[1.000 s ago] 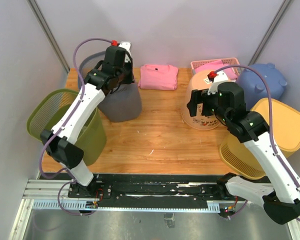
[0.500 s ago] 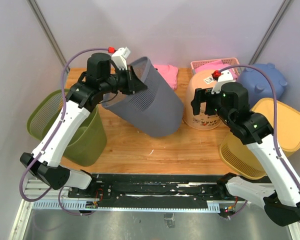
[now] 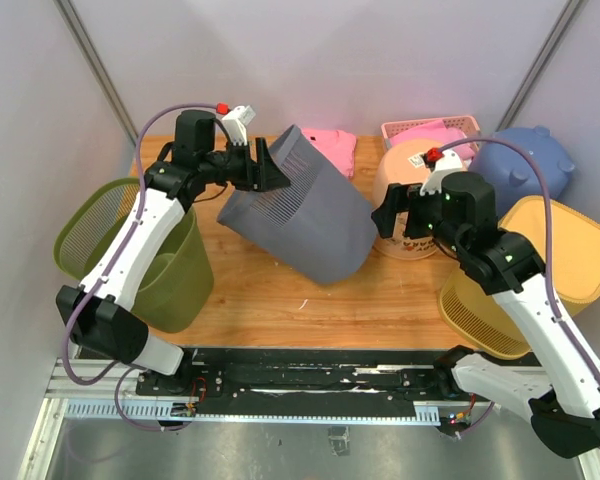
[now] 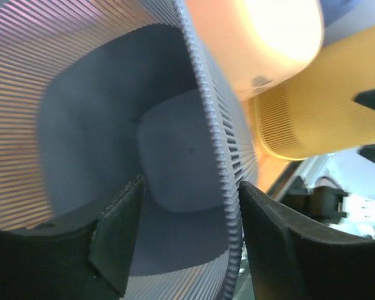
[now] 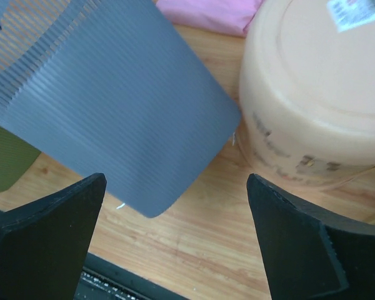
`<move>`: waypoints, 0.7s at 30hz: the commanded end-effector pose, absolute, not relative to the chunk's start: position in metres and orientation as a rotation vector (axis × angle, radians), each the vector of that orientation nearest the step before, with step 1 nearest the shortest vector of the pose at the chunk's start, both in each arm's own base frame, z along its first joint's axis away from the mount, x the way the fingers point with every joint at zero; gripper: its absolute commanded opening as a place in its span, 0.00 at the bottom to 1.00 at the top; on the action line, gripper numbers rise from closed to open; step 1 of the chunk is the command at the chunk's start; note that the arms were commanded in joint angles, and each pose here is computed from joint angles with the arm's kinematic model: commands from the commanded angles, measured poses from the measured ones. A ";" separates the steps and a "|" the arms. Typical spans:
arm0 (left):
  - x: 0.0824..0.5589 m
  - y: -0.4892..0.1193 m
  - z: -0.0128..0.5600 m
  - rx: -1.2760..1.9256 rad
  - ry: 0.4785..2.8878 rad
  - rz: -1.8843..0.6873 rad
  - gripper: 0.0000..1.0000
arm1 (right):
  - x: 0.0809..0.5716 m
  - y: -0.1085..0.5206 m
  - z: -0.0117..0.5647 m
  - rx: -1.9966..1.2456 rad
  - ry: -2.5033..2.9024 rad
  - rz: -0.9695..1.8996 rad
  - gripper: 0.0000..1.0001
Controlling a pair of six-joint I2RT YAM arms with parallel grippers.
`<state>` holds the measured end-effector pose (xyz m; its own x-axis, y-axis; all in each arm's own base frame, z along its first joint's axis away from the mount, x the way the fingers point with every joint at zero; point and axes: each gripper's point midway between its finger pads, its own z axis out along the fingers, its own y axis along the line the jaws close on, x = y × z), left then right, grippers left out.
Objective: Turn the large container upside down
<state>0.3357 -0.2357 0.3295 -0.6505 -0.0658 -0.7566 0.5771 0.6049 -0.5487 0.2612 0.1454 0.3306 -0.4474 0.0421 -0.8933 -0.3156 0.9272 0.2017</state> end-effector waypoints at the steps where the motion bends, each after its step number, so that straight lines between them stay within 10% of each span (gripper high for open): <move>1: 0.366 -0.199 0.292 0.318 2.179 -0.711 0.74 | 0.255 0.157 0.307 -0.160 2.063 0.495 0.98; 7: 0.383 -0.175 0.271 0.255 2.212 -0.514 0.90 | 0.256 0.172 0.281 -0.055 2.120 0.600 0.97; 21: 0.391 -0.164 0.278 0.172 2.142 -0.450 0.90 | 0.273 0.226 0.239 0.152 2.084 0.979 0.92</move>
